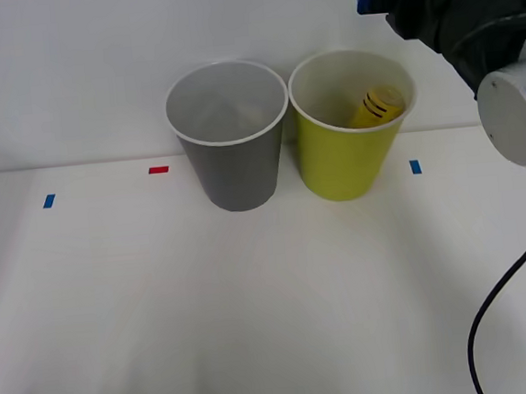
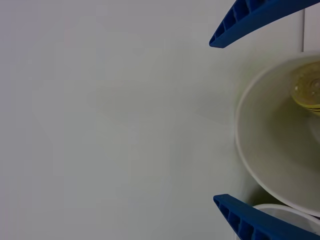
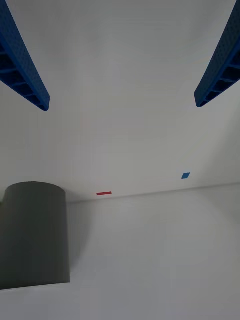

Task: Put cans in the gray bin and PET bottles in the light green bin.

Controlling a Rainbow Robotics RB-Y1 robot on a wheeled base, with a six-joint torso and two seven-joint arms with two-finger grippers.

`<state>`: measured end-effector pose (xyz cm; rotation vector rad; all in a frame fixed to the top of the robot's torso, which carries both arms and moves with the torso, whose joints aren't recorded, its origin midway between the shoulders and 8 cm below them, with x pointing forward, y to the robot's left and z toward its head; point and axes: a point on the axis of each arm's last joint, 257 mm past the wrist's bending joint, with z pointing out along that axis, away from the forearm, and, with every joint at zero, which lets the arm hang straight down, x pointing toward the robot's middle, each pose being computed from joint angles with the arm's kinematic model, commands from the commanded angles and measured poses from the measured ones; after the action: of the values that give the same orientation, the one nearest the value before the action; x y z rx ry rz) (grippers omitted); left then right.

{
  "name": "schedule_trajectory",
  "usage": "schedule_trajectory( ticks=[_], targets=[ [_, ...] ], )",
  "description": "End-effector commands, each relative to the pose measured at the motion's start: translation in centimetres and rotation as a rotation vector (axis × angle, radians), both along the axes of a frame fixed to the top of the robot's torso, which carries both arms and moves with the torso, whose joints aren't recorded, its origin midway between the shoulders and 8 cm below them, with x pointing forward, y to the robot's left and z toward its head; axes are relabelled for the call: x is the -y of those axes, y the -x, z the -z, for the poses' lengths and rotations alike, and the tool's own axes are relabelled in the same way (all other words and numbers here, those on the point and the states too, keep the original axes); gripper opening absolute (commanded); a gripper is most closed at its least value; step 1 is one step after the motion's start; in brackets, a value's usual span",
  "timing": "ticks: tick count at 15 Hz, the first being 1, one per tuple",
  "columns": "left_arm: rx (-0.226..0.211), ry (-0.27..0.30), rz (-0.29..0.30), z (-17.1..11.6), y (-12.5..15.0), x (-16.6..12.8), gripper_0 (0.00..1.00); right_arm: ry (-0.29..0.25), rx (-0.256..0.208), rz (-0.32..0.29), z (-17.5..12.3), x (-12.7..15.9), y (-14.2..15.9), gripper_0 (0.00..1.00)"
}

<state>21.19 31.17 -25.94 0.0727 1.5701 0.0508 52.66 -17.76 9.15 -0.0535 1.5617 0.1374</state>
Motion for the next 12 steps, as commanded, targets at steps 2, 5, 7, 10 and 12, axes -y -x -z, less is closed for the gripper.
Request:
schedule_trajectory(
  ticks=[2,5,7,10,12],
  targets=[
    [0.0,0.0,0.0,0.0,0.0,0.0,1.0,-0.021,0.023,-0.018,1.7,0.6,5.7,1.0],
    [0.0,0.0,0.0,0.0,0.0,0.0,1.0,-0.029,-0.045,0.009,5.7,2.0,7.6,1.0],
    [0.0,0.0,0.0,0.0,0.0,0.0,1.0,-0.03,-0.119,0.037,9.1,3.1,8.1,1.0],
    [0.0,0.0,0.0,0.0,0.0,0.0,1.0,-0.096,-0.174,0.047,12.2,3.3,8.8,1.0],
    [0.0,0.0,0.0,0.0,0.0,0.0,1.0,-0.103,-0.192,0.047,13.2,3.2,9.1,1.0]
  ],
)
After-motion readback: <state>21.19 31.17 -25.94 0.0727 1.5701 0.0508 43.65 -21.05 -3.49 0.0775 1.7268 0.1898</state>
